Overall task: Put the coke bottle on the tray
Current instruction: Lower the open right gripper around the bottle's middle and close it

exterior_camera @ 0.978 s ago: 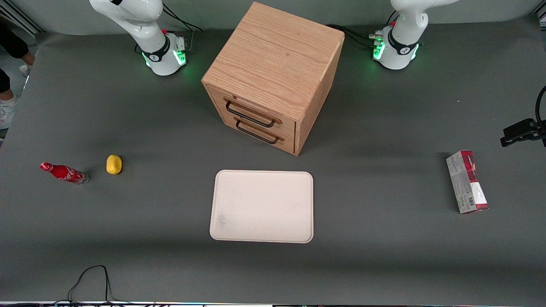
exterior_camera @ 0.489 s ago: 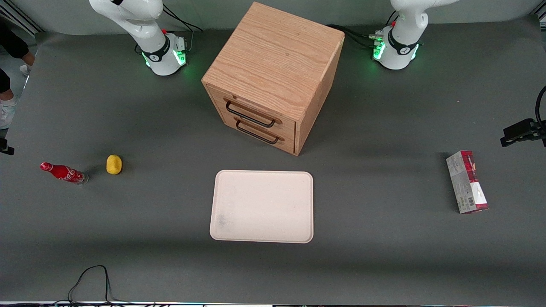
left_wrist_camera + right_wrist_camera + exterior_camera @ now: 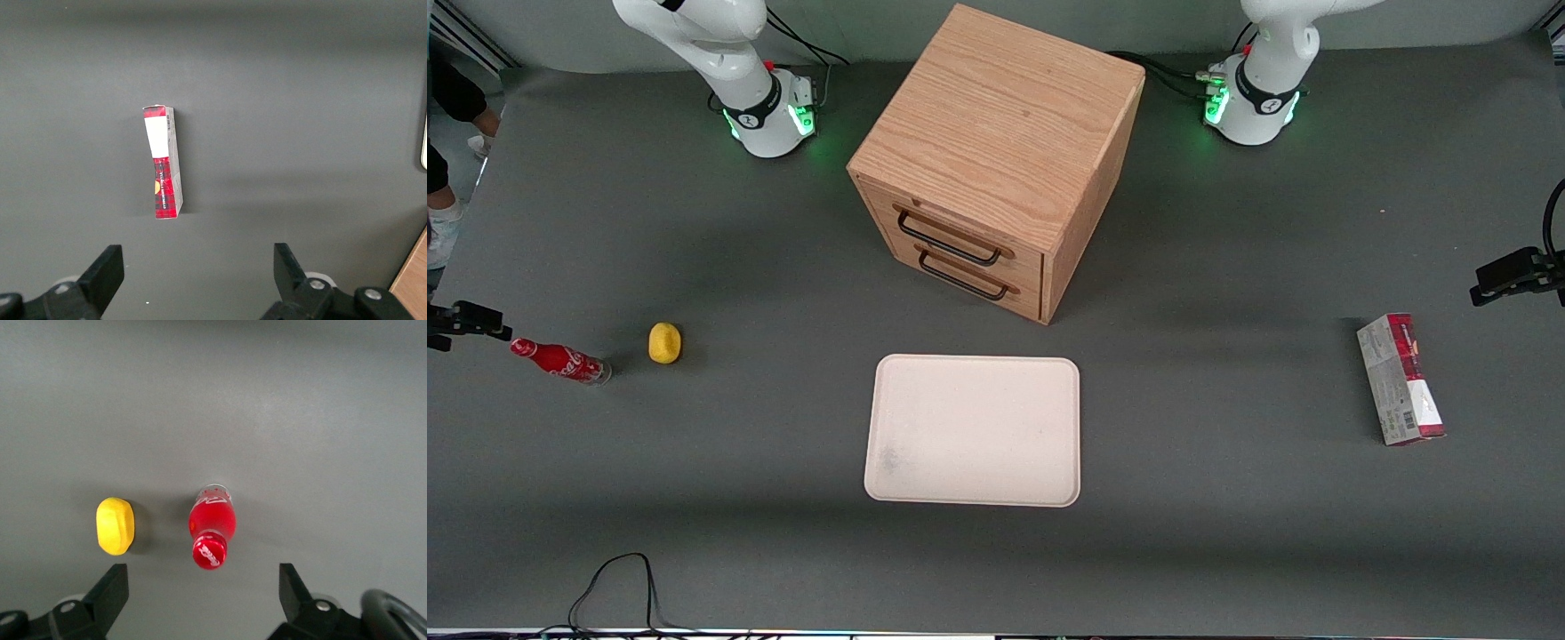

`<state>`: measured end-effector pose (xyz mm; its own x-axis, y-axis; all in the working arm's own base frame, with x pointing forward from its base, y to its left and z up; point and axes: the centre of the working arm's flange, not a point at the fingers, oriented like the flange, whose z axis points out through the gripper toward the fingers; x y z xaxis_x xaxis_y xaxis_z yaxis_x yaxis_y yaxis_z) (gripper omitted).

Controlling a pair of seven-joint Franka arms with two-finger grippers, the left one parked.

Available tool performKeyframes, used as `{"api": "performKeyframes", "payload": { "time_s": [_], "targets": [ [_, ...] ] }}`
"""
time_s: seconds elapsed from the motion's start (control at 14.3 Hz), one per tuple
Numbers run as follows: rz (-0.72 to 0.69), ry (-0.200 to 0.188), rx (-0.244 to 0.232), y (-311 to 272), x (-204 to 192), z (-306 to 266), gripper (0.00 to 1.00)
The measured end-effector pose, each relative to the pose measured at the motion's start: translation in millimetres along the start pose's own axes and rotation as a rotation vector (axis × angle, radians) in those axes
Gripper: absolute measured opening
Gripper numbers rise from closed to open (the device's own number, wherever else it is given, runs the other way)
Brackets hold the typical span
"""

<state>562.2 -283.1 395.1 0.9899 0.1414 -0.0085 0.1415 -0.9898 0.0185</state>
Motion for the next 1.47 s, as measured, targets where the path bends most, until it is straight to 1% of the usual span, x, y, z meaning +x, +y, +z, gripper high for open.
{"api": "performKeyframes", "payload": {
  "time_s": [0.14,0.28,0.49,0.63,0.91,1.05,1.12,1.19,1.26,1.4,1.47],
  "targets": [
    [-0.002,-0.010,0.002,-3,1,22,1.00],
    [0.000,-0.012,0.000,-3,5,42,1.00],
    [0.001,-0.032,0.000,-2,8,69,1.00],
    [0.001,-0.041,0.000,-2,9,77,1.00],
    [0.001,-0.045,0.000,-2,9,81,1.00],
    [0.002,-0.055,0.008,-2,7,82,0.99],
    [0.002,-0.058,0.010,-2,7,82,0.95],
    [0.002,-0.062,0.014,-2,6,81,0.85],
    [0.002,-0.068,0.019,-3,5,81,0.72],
    [-0.007,-0.067,0.020,-3,5,79,0.51],
    [-0.013,-0.066,0.020,-2,5,78,0.39]
  ]
}}
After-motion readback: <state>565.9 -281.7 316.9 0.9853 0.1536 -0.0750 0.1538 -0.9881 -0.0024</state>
